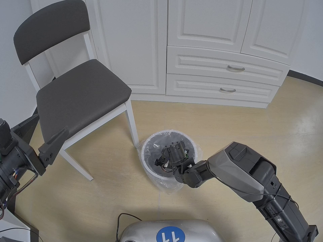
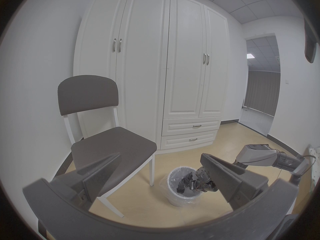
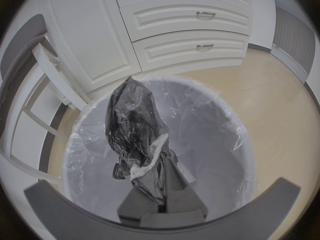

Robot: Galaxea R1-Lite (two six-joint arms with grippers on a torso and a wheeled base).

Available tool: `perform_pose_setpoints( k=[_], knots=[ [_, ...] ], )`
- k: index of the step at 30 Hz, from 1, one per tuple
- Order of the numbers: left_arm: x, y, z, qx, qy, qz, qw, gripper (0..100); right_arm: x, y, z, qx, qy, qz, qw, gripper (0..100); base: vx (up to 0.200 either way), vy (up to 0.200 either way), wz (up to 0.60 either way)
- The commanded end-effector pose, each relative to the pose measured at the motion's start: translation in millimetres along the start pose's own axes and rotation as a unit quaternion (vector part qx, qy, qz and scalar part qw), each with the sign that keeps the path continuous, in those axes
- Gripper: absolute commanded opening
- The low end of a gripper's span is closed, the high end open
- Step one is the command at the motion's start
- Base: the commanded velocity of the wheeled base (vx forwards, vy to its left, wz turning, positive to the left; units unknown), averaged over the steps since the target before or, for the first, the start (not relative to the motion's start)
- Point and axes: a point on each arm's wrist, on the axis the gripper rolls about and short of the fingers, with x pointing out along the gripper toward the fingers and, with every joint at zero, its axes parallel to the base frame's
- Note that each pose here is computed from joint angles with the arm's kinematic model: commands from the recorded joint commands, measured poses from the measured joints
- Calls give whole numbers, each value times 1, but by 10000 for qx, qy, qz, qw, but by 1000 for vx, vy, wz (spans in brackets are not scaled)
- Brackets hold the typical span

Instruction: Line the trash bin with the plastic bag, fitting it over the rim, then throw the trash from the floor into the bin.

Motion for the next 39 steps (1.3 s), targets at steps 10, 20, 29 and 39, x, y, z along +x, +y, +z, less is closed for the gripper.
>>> perform_pose_setpoints(
  k=[10, 20, 29, 39],
  knots=[
    [0, 0, 0, 1, -11, 2, 10000, 100, -3, 3, 1, 13, -9, 40, 10000, 100, 0, 0, 0],
    [0, 0, 0, 1, -11, 2, 10000, 100, -4, 4, 3, 48, -25, 52, 10000, 100, 0, 0, 0],
    [-1, 0, 1, 0, -26, 10, 10000, 100, -10, 6, 11, 91, -72, 89, 9999, 100, 0, 0, 0],
    [-1, 0, 1, 0, -25, 18, 10000, 100, -20, 7, 22, 107, -113, 121, 9998, 100, 0, 0, 0]
  ],
)
